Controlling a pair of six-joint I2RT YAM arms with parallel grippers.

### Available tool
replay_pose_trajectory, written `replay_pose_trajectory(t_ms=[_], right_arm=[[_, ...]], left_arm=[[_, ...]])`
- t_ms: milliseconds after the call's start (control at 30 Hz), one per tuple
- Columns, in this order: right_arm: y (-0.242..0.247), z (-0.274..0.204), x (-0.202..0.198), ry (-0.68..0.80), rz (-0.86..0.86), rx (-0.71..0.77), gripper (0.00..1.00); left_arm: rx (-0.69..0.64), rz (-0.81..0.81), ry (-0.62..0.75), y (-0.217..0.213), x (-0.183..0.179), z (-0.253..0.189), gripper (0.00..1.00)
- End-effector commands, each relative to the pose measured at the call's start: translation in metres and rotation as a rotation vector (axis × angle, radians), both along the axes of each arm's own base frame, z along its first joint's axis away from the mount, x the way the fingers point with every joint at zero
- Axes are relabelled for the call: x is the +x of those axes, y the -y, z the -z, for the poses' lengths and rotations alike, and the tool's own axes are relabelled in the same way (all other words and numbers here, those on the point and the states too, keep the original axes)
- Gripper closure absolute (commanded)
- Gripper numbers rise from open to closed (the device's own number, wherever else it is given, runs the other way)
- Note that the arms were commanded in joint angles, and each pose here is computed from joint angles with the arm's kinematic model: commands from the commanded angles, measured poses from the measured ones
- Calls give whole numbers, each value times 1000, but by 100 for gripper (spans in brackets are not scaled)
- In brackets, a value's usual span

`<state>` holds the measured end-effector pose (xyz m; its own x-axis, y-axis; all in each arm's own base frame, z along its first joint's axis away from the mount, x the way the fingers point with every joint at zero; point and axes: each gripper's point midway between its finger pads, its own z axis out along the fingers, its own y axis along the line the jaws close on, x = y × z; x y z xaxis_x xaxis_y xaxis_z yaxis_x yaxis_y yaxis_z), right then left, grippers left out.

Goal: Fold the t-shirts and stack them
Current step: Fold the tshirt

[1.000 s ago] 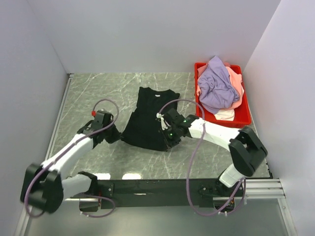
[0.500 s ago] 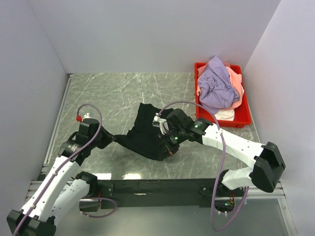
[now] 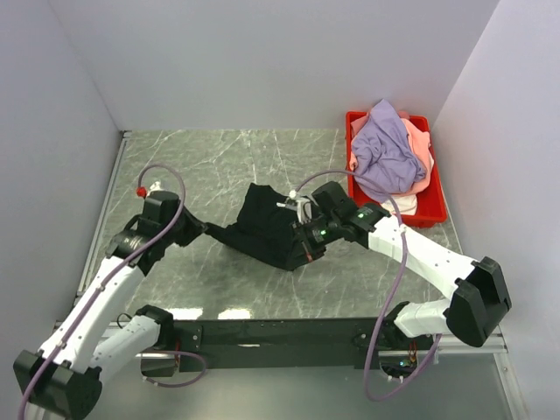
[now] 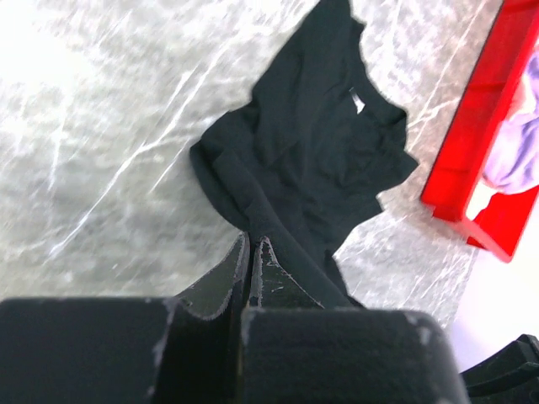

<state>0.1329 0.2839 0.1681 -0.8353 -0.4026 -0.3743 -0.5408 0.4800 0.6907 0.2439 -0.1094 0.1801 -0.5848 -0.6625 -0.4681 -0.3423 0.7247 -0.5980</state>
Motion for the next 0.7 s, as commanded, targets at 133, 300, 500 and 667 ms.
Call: replay_pose_trajectory(t_ms=[133, 300, 500, 667], right_arm=[[24, -16, 26, -13, 128, 45, 100], [34, -23, 56, 42, 207, 46, 100], [38, -26, 93, 72, 276, 45, 100], [47, -12, 123, 55, 339, -8, 100]], left_arm=[[4, -35, 217, 6, 64, -55, 99], [16, -3, 196, 21, 97, -53, 99], [45, -20, 211, 28, 139, -53, 99], [56, -4, 166, 38, 163, -41, 99]])
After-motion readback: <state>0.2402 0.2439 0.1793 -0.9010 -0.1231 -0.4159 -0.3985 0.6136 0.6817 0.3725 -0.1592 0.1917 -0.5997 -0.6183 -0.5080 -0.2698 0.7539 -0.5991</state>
